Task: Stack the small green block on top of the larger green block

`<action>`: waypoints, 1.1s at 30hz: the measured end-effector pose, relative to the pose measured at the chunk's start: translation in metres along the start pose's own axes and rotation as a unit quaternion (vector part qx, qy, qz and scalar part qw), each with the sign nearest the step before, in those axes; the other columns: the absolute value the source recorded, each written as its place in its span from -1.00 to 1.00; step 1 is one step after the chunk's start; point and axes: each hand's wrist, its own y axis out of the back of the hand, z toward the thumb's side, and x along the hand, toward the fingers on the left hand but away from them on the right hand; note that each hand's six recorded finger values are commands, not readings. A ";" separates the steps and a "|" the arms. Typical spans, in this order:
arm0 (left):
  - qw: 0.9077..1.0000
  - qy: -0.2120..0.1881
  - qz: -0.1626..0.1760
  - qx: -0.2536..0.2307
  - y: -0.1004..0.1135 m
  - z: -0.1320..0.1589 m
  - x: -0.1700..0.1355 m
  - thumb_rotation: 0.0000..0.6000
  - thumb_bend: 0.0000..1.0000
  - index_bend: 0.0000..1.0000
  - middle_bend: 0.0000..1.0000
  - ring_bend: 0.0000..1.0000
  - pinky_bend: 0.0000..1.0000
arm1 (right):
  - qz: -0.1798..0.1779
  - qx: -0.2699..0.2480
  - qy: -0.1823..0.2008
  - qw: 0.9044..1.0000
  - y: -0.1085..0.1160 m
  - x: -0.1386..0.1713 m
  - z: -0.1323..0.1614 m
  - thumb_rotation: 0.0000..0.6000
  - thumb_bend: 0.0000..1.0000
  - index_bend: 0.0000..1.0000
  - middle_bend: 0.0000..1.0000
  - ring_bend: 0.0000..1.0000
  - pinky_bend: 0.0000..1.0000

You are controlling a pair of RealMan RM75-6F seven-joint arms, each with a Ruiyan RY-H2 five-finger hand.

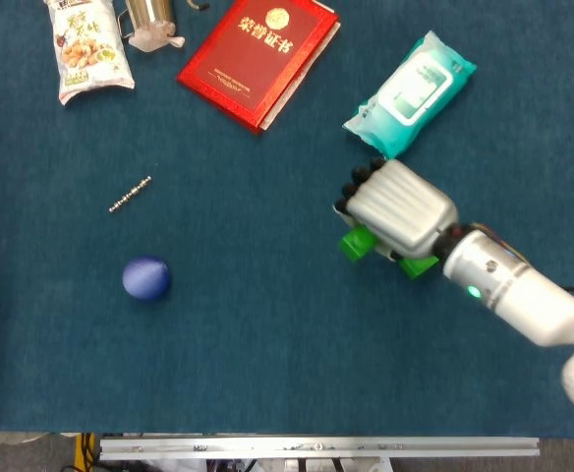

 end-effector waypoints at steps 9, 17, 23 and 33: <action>1.000 -0.001 -0.003 -0.005 0.001 0.000 -0.002 1.00 -0.56 -0.90 -0.75 -0.78 -0.77 | 0.017 0.021 -0.023 0.999 -0.019 0.035 -0.027 1.00 -0.52 0.16 -0.07 -0.41 -0.30; 1.000 -0.001 -0.006 -0.008 -0.001 0.001 -0.001 1.00 -0.56 -0.90 -0.75 -0.78 -0.77 | 0.030 0.024 -0.062 0.997 -0.035 0.060 -0.058 1.00 -0.52 0.17 -0.06 -0.40 -0.30; 1.000 -0.006 -0.012 -0.009 -0.004 0.004 0.000 1.00 -0.56 -0.90 -0.75 -0.78 -0.77 | 0.057 0.034 -0.077 0.995 -0.056 0.081 -0.073 1.00 -0.51 0.17 -0.06 -0.40 -0.30; 1.000 -0.008 -0.012 -0.011 -0.004 0.006 0.000 1.00 -0.56 -0.90 -0.75 -0.78 -0.77 | 0.086 0.055 -0.078 0.992 -0.084 0.083 -0.076 1.00 -0.51 0.17 -0.06 -0.40 -0.30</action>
